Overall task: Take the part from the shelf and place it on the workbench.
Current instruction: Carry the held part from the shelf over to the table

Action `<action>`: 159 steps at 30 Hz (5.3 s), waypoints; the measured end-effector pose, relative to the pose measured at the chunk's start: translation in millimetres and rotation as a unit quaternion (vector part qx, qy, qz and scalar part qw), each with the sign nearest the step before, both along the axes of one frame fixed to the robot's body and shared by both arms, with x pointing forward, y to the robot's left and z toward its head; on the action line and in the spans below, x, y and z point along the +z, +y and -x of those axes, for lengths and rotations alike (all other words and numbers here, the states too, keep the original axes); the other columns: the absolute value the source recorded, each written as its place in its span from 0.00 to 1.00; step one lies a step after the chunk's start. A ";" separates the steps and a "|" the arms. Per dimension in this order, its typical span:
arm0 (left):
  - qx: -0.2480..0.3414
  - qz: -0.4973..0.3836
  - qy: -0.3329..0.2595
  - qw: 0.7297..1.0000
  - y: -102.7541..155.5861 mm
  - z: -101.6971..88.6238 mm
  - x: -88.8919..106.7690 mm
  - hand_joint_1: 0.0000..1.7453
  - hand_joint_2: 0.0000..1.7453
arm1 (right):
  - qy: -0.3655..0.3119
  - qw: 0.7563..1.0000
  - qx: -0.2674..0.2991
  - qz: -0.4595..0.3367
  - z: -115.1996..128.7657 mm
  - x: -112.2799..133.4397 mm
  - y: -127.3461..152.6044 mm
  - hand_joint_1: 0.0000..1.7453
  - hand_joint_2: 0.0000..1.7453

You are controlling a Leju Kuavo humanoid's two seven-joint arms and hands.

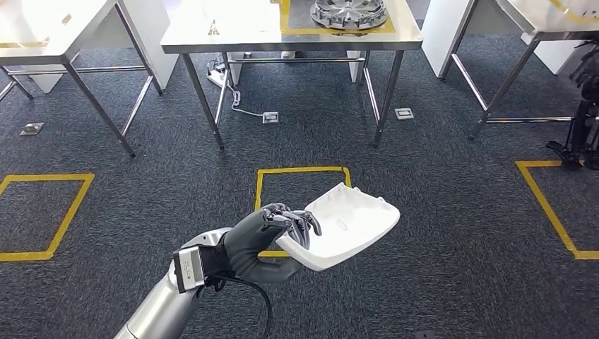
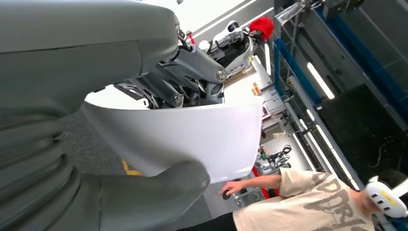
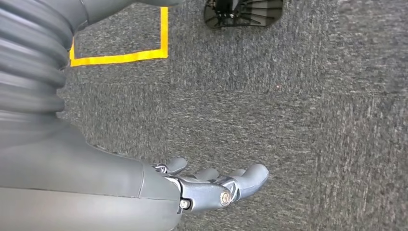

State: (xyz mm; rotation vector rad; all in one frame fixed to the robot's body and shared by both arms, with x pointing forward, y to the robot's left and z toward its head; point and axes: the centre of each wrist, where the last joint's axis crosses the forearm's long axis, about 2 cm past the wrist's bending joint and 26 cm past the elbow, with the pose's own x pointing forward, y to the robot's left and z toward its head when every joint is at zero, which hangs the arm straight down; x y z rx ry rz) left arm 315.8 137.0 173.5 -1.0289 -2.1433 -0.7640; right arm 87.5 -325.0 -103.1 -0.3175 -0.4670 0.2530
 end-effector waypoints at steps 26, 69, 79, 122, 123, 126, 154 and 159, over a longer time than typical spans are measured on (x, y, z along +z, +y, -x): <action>0.030 -0.001 0.000 1.000 15.1 2.2 -5.8 1.00 1.00 | 0.004 1.000 0.024 0.010 -8.8 1.8 1.0 0.00 1.00; 0.147 -0.007 -0.031 0.989 44.1 3.8 -7.3 1.00 1.00 | 0.010 0.999 0.042 0.001 -0.7 -0.2 4.3 0.00 1.00; 0.168 -0.001 -0.029 0.985 54.2 -2.5 -6.2 1.00 1.00 | 0.017 0.999 0.038 -0.008 7.4 -1.9 6.9 0.00 1.00; 0.142 -0.009 -0.001 0.990 51.5 -14.9 -12.3 1.00 1.00 | 0.015 1.000 0.019 -0.014 2.8 -1.4 21.1 0.00 1.00; 0.140 -0.010 0.001 0.990 51.1 -13.8 -13.7 1.00 1.00 | 0.016 1.000 0.017 -0.014 4.6 -1.8 21.0 0.00 1.00; 0.130 -0.010 0.003 0.991 49.2 -10.6 -14.8 1.00 1.00 | 0.019 1.000 0.015 -0.014 9.3 -2.6 20.9 0.00 1.00; 0.040 0.027 -0.034 0.998 27.5 1.0 23.7 1.00 1.00 | 0.029 0.999 0.014 -0.015 1.3 -1.2 20.2 0.00 1.00; 0.054 0.027 -0.042 0.997 29.4 1.6 24.5 1.00 1.00 | 0.046 0.999 0.011 -0.008 0.6 -1.0 24.7 0.00 1.00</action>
